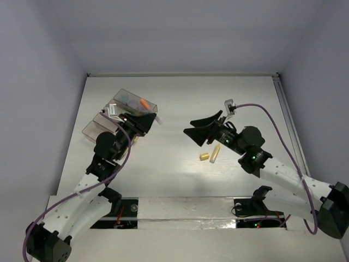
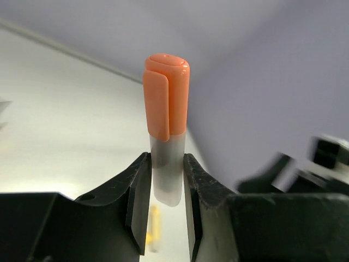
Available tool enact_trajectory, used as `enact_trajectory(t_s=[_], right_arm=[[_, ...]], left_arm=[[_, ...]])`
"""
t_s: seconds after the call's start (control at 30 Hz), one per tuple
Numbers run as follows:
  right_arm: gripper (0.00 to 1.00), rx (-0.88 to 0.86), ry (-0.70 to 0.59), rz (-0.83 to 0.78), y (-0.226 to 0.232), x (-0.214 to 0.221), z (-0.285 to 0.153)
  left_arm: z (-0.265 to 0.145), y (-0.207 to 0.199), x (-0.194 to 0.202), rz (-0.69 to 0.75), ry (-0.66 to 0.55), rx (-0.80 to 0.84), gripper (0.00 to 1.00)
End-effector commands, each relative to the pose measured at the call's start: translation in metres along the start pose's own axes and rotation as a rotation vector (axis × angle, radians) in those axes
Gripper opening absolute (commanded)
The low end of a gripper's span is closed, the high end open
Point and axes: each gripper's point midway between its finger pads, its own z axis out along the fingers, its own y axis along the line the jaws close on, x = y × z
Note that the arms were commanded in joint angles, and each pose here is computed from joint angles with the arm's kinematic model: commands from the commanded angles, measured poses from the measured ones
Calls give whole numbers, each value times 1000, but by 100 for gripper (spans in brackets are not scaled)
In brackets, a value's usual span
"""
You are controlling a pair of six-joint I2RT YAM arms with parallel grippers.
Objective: Sort the stationery into containers
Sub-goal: Place the pen in the storage box.
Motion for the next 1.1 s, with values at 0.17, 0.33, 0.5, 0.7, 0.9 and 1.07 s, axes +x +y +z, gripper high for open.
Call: enact_trajectory(t_s=[0.17,0.33,0.5,0.7,0.9,1.07], right_arm=[[86,296,112,-131,-57,25,-43],[88,349,140,-138,-71,35,-48],[90,399,182,-128,-84,46,-49],[91,401,159,-138,-82,40,-52],[91,371,161,-130,-76,41,-51],[90,362,160,-128,-74,41,-52]], left_arm=[[-45,132,-26,71,-110,-609,0],[-51,172,-30,52,-107,-714,0],[-58,207,-41,42,-164,-800,0],[-73,247,-41,18,-166,-922,0],[-81,263,-51,9,-232,-965,0],[-68,269,-57,19,-227,-966,0]])
